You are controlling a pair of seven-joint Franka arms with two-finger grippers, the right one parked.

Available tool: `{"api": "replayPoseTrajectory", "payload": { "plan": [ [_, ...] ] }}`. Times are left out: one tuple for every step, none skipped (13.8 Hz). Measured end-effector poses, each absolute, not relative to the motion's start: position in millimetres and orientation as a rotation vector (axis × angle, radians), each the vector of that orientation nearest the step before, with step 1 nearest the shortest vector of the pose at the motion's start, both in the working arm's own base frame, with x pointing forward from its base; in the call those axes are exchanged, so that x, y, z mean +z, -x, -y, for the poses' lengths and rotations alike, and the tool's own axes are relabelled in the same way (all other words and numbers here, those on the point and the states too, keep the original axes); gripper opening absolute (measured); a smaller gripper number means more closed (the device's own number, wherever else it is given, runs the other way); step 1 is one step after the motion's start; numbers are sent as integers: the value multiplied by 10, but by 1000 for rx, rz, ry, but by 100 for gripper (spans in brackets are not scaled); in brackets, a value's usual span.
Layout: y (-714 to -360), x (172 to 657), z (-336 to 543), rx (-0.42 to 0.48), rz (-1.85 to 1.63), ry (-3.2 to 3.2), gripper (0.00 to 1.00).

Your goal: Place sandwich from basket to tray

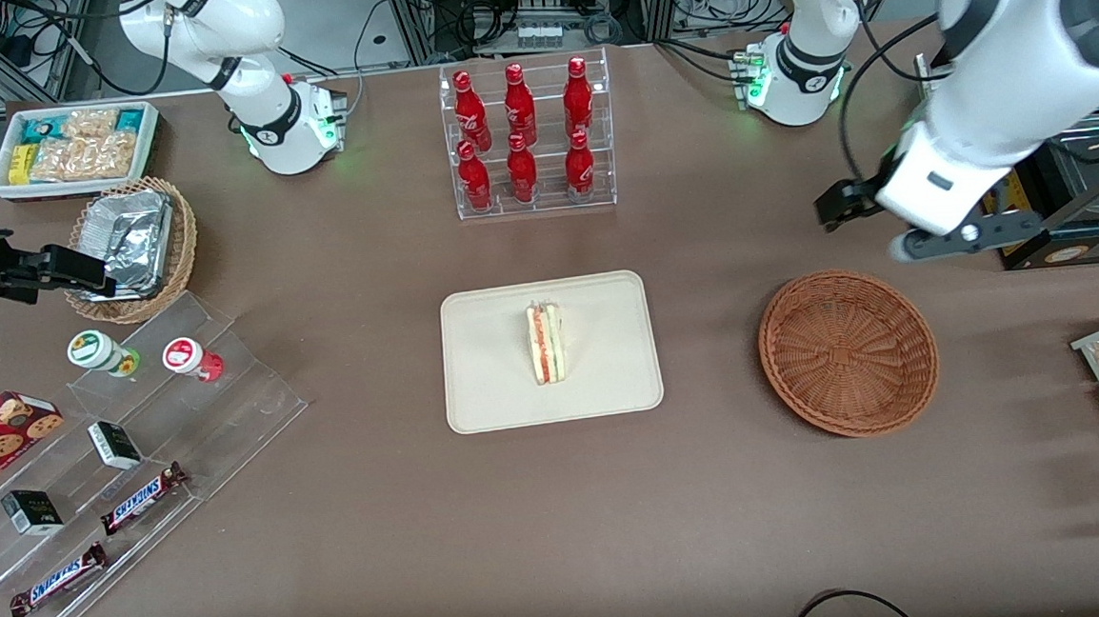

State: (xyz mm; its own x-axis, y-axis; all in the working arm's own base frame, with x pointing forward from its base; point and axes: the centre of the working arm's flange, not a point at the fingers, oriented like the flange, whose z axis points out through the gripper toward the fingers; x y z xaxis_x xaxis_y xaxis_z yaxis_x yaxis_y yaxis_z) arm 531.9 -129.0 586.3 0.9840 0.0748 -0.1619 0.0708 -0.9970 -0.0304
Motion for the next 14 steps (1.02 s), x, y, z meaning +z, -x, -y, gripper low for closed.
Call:
{"api": "replayPoseTrajectory", "payload": {
  "plan": [
    [-5280,5916,1126,276,85,3105,100],
    [-5246,5964,970,293,58,3107,100],
    [-5215,6006,810,304,48,3111,100],
    [-5190,6045,660,308,59,3115,100],
    [-5173,6080,515,307,76,3119,100],
    [-5160,6113,370,301,86,3126,100],
    [-5152,6139,234,295,100,3132,100],
    [-5151,6149,133,292,114,3135,100],
    [-5158,6145,65,289,130,3137,100],
    [-5177,6141,11,283,146,3138,100],
    [-5207,6147,-30,275,158,3138,100],
    [-5245,6150,-64,271,169,3138,100],
    [-5279,6153,-102,267,170,3139,100],
    [-5307,6158,-140,262,149,3142,100]
  ]
}}
